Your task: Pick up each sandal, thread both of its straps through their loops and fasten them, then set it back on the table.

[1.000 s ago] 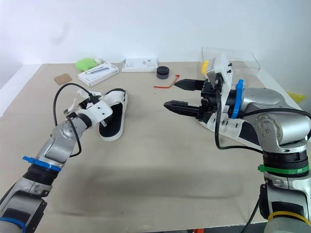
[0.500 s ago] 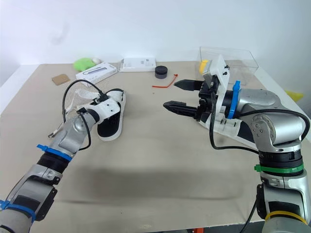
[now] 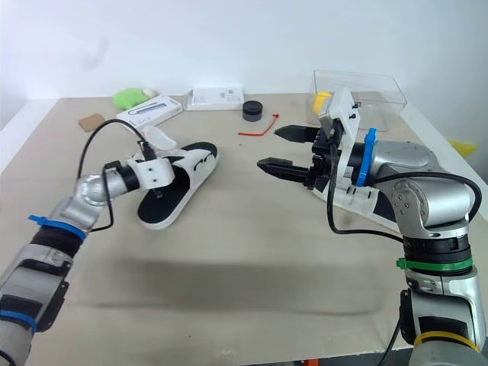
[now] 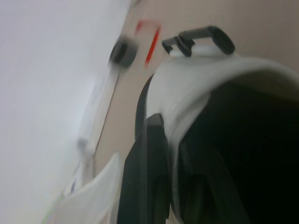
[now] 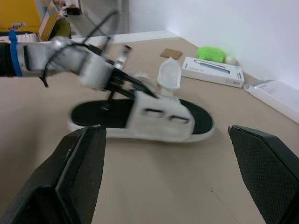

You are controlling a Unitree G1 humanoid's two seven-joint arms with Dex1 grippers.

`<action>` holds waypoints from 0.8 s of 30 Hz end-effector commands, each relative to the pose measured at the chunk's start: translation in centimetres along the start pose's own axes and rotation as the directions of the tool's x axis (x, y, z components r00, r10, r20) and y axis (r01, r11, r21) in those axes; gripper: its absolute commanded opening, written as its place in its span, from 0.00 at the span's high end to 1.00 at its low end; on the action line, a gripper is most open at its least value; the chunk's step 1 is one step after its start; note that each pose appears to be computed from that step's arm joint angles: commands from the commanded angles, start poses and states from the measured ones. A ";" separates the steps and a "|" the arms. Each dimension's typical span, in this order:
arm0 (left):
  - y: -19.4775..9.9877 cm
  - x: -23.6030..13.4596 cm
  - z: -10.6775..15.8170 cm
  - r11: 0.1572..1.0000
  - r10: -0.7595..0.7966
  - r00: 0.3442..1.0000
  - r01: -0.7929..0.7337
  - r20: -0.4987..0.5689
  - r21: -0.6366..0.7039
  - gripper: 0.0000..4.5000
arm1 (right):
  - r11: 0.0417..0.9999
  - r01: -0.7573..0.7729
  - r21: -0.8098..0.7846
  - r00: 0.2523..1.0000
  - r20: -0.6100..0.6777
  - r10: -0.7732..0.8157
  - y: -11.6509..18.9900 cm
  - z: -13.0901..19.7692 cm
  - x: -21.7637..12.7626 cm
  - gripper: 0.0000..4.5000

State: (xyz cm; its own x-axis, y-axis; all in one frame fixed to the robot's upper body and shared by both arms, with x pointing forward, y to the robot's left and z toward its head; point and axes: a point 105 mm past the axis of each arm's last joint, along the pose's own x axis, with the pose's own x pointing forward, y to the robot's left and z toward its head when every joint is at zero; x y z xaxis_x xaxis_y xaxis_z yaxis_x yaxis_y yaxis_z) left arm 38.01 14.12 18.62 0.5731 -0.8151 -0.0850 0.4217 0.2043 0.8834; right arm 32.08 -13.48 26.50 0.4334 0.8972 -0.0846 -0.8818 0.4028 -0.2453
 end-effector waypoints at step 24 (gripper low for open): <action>-5.7 -3.9 8.3 0.873 -0.467 0.719 0.284 0.515 0.396 0.99 | 0.978 -0.205 0.046 0.976 -0.059 0.208 3.5 -0.4 -2.3 0.00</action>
State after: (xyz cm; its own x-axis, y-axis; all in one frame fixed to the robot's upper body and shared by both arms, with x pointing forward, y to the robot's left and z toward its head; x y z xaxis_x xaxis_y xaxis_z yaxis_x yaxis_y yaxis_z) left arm 27.45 11.74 16.58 -0.1425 -0.9482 -0.2840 0.2903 -0.3143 0.9038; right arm 28.60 -14.28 24.50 0.2508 0.9483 -0.1946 -0.9647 0.2283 -0.1312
